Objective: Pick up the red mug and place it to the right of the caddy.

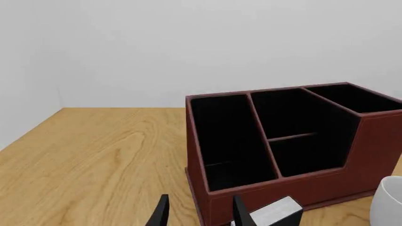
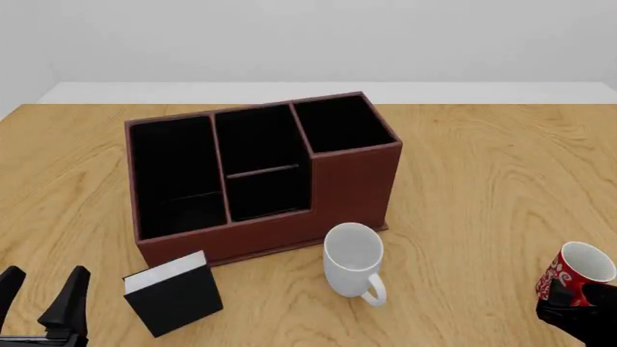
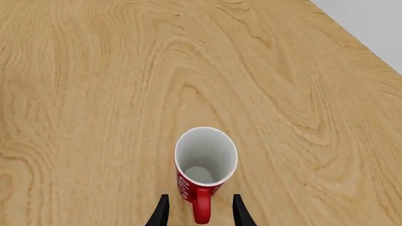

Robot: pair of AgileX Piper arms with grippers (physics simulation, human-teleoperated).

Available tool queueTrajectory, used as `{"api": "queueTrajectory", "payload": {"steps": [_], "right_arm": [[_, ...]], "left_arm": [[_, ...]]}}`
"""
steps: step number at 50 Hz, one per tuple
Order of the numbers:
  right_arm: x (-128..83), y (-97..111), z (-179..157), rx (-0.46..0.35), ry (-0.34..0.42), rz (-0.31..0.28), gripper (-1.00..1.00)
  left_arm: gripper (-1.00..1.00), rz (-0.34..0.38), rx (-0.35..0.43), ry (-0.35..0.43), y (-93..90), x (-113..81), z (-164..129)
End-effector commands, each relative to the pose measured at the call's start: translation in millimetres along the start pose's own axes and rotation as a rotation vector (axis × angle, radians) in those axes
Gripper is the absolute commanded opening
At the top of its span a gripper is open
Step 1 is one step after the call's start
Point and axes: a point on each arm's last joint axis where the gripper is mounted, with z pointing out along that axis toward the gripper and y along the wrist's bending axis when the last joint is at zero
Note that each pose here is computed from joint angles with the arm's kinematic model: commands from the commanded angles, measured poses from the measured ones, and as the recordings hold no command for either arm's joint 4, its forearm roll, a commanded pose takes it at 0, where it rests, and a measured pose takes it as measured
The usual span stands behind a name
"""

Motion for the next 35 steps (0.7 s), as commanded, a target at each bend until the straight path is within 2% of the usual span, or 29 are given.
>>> {"api": "queueTrajectory", "payload": {"steps": [1, 26, 27, 35], "right_arm": [[3.1, -1.2, 6.5, 0.008, 0.014, 0.003, 1.00], [8.6, -0.9, 14.0, 0.007, 0.046, 0.023, 1.00], [8.4, -0.8, 13.6, 0.006, 0.045, 0.024, -1.00], [8.7, -1.8, 13.9, 0.012, 0.046, 0.028, -1.00]], "left_arm": [[1.00, 0.000, 0.000, 0.000, 0.0, 0.0, 0.0], [1.00, 0.000, 0.000, 0.000, 0.0, 0.0, 0.0], [1.00, 0.000, 0.000, 0.000, 0.0, 0.0, 0.0], [1.00, 0.000, 0.000, 0.000, 0.0, 0.0, 0.0]]}}
